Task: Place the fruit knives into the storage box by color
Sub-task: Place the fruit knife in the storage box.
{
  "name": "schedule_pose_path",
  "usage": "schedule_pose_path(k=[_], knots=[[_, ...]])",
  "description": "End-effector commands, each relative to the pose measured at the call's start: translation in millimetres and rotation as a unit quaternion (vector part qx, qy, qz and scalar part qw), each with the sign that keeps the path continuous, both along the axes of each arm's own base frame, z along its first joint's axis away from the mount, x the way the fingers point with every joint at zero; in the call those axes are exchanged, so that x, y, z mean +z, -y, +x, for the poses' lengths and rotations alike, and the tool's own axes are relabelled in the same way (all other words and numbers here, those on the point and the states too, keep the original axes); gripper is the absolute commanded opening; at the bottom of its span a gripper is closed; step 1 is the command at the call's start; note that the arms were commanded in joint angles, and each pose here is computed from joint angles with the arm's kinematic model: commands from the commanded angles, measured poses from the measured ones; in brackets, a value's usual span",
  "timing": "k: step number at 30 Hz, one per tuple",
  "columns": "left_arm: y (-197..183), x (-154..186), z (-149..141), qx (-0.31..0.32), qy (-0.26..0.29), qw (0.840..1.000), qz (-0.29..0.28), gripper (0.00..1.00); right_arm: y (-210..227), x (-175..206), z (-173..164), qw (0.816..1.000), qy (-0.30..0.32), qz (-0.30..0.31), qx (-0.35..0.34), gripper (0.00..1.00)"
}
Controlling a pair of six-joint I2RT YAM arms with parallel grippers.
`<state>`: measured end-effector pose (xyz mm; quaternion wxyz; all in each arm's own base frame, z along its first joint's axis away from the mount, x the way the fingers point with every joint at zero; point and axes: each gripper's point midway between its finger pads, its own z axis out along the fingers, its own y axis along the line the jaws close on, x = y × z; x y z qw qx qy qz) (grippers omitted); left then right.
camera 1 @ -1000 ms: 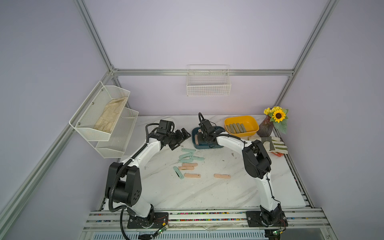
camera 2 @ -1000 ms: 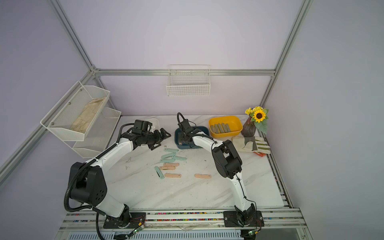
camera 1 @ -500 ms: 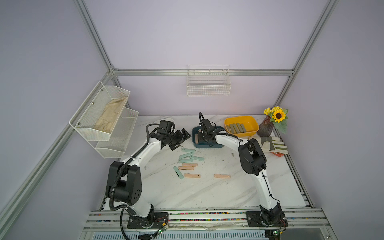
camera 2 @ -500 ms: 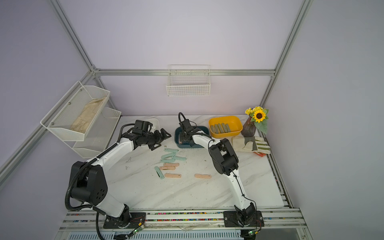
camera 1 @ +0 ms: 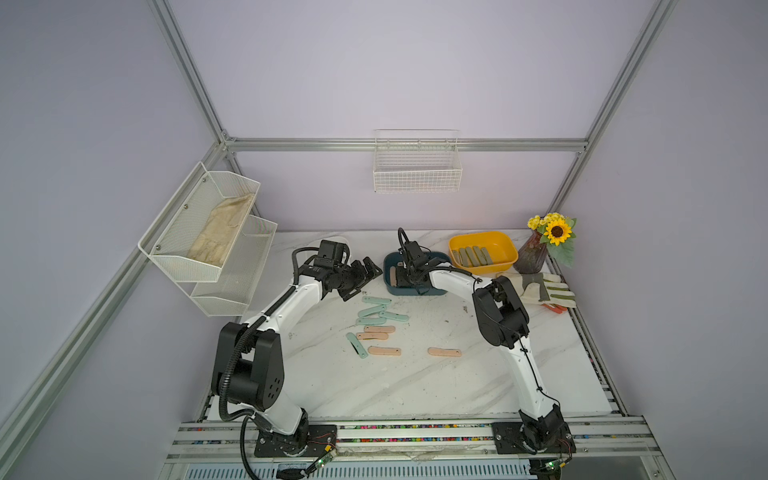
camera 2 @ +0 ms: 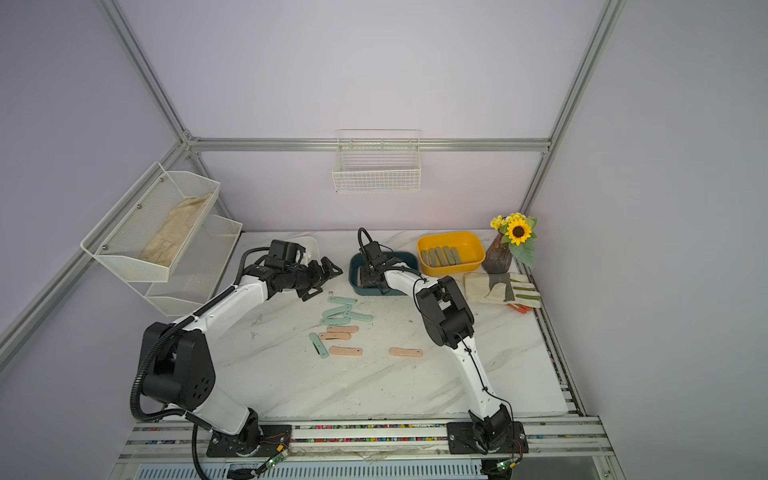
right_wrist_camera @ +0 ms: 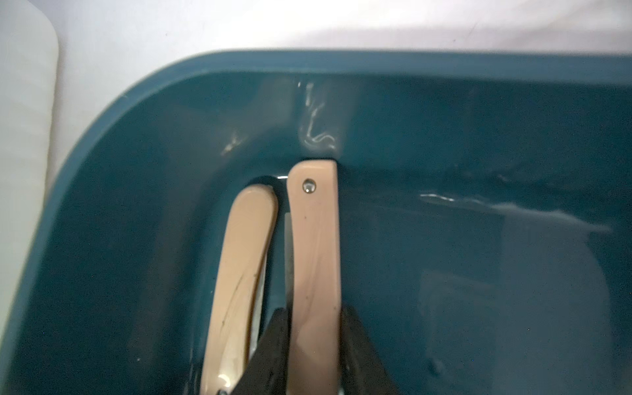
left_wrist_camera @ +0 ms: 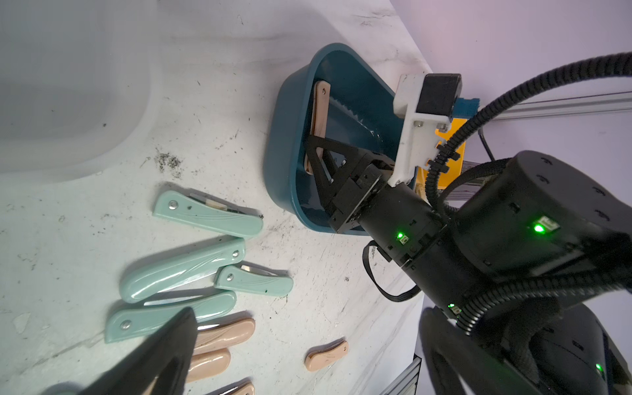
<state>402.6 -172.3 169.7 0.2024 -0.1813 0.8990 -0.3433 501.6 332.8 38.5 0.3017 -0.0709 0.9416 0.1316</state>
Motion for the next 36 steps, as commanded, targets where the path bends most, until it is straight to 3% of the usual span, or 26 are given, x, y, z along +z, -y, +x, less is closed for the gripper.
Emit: schedule_pose_path(k=[1, 12, 16, 22, 36], knots=[[4, 41, 18, -0.008, 0.054, 0.998, -0.013, 1.00, -1, -2, 8, 1.000, 0.002, 0.009, -0.003, 0.32], [3, 45, 15, -0.005, 0.058, 0.998, -0.014, 1.00, 2, 41, 12, 0.999, 0.025, 0.035, -0.004, 0.49], [2, 47, 13, -0.004, 0.059, 0.998, -0.014, 1.00, 5, 55, 13, 0.998, 0.032, 0.047, -0.006, 0.61], [1, 48, 12, -0.003, 0.060, 0.998, -0.014, 1.00, 4, 53, 12, 0.998, 0.022, 0.059, -0.003, 0.72], [1, 47, 14, -0.002, 0.061, 0.998, -0.012, 1.00, -1, 14, 7, 0.996, -0.028, 0.086, 0.001, 0.76]])
